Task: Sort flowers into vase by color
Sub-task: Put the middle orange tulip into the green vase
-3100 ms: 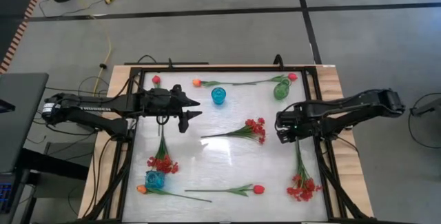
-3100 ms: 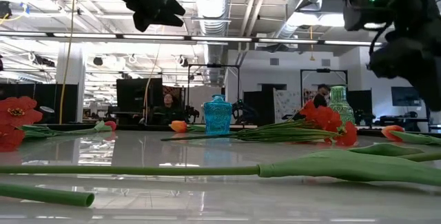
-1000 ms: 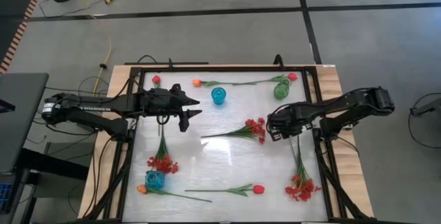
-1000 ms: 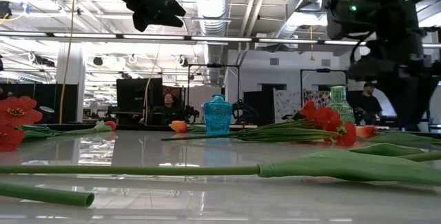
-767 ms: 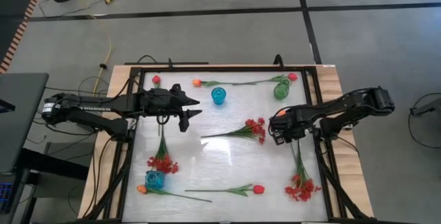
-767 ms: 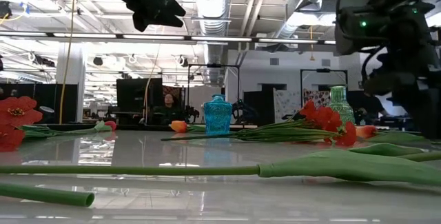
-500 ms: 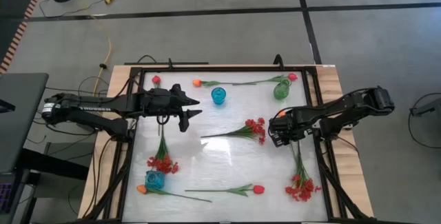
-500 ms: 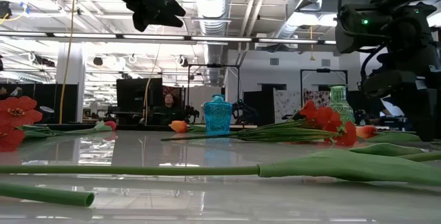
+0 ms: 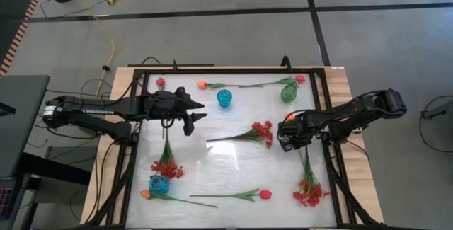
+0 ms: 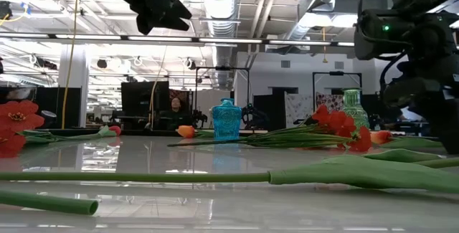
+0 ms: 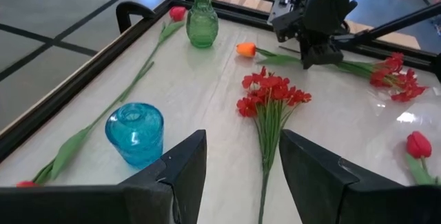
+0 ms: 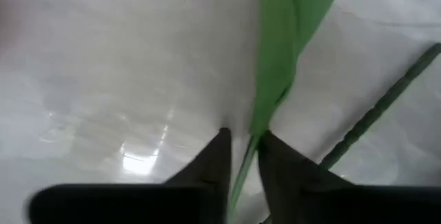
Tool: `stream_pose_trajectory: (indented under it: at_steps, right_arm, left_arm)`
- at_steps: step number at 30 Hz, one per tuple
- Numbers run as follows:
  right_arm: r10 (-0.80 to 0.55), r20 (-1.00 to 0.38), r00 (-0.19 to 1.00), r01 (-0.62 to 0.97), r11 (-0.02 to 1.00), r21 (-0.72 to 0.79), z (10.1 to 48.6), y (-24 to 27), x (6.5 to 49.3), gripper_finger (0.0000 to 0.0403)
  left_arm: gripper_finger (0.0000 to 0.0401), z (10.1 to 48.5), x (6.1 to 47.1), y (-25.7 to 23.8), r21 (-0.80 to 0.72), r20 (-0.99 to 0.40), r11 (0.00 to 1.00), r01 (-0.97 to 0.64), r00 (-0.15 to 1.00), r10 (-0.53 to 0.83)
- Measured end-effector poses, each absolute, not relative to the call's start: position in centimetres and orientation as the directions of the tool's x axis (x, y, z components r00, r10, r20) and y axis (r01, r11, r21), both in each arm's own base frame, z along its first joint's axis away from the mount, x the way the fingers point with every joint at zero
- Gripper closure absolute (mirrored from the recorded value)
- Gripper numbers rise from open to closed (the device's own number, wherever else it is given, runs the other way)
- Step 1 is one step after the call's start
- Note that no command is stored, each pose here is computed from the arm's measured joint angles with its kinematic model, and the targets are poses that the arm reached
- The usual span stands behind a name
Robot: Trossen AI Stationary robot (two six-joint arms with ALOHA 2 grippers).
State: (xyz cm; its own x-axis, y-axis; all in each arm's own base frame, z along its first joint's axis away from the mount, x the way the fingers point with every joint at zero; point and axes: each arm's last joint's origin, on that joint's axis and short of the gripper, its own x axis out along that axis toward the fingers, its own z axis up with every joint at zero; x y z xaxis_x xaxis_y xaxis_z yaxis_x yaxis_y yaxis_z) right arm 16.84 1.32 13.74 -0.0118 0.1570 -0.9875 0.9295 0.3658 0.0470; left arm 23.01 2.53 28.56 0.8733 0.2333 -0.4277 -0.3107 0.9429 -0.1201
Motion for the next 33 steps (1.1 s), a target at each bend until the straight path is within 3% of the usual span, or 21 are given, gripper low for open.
stream_pose_trajectory:
  at_steps: [5, 12, 16, 25, 29, 33]
  right_arm:
    - [0.101, -0.994, 0.05, 0.915, 0.395, 0.086, 15.0, 1.2, 18.1, 0.0384]
    - [0.05, -0.979, 0.199, 0.863, 0.464, 0.199, 18.5, 1.2, 20.9, 0.0361]
    - [-0.047, -0.953, 0.298, 0.835, 0.497, 0.237, 21.3, 0.9, 22.5, 0.037]
    - [-0.469, -0.778, 0.419, 0.841, 0.522, 0.138, 30.2, -1.2, 23.7, 0.0371]
    - [-0.688, -0.61, 0.393, 0.888, 0.456, 0.058, 33.8, -2.4, 21.7, 0.0376]
    - [-0.855, -0.43, 0.291, 0.946, 0.323, -0.002, 36.0, -3.9, 18.9, 0.0381]
  left_arm:
    - [0.023, 28.6, 23.0, 2.6, -0.117, -0.426, 0.941, -0.318, 0.872, 0.242]
    - [0.023, 28.6, 23.0, 2.6, -0.116, -0.425, 0.94, -0.321, 0.871, 0.245]
    - [0.023, 28.6, 23.0, 2.6, -0.113, -0.424, 0.939, -0.325, 0.87, 0.25]
    - [0.023, 28.6, 23.0, 2.6, -0.118, -0.424, 0.938, -0.327, 0.87, 0.251]
    - [0.023, 28.6, 23.0, 2.6, -0.135, -0.424, 0.933, -0.334, 0.87, 0.251]
    - [0.023, 28.6, 23.0, 2.6, -0.138, -0.423, 0.932, -0.336, 0.87, 0.251]
